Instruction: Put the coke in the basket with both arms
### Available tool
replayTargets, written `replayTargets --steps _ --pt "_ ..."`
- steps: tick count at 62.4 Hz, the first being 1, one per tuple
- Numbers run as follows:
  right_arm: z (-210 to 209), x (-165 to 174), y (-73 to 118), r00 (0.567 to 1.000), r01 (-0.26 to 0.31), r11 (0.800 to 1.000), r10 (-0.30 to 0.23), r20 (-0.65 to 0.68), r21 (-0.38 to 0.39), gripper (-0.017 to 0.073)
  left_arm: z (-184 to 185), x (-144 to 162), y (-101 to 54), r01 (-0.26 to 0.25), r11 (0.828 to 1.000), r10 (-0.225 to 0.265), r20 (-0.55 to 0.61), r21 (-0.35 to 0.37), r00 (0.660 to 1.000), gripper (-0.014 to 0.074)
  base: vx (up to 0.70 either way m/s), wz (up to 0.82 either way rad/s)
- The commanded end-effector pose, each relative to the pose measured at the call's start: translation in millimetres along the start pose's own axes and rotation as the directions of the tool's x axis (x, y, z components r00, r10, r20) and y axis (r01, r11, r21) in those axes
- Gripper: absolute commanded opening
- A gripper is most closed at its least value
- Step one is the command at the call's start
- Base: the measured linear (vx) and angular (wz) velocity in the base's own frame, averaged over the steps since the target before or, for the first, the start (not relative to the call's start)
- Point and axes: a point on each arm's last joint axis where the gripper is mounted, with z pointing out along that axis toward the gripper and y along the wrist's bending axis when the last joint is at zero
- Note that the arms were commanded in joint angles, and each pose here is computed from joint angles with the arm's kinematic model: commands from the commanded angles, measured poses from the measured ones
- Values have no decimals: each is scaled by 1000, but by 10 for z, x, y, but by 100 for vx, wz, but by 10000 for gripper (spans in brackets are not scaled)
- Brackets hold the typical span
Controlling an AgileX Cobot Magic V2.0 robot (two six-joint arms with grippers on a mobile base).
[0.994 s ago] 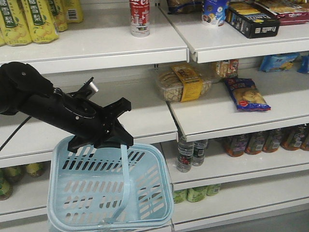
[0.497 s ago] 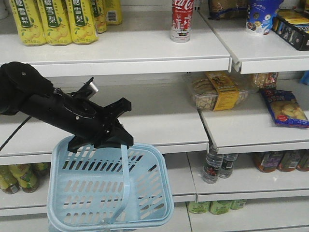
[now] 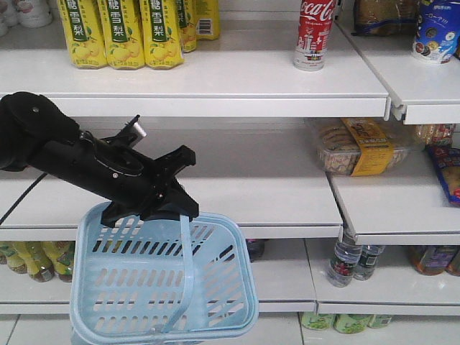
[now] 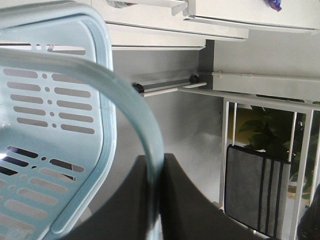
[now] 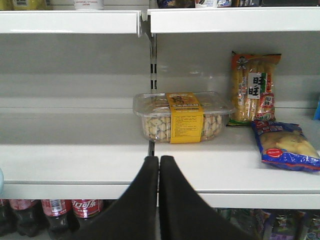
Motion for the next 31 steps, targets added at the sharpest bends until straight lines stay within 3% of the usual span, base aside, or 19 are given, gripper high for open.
replayTargets --steps 1,31 --pt "0 -7 7 998 4 1000 -4 65 -6 -10 -171 40 -227 -16 996 13 42 90 999 -5 3 12" --pt "0 -7 7 998 4 1000 -4 65 -6 -10 -171 40 -227 -16 996 13 42 90 999 -5 1 5"
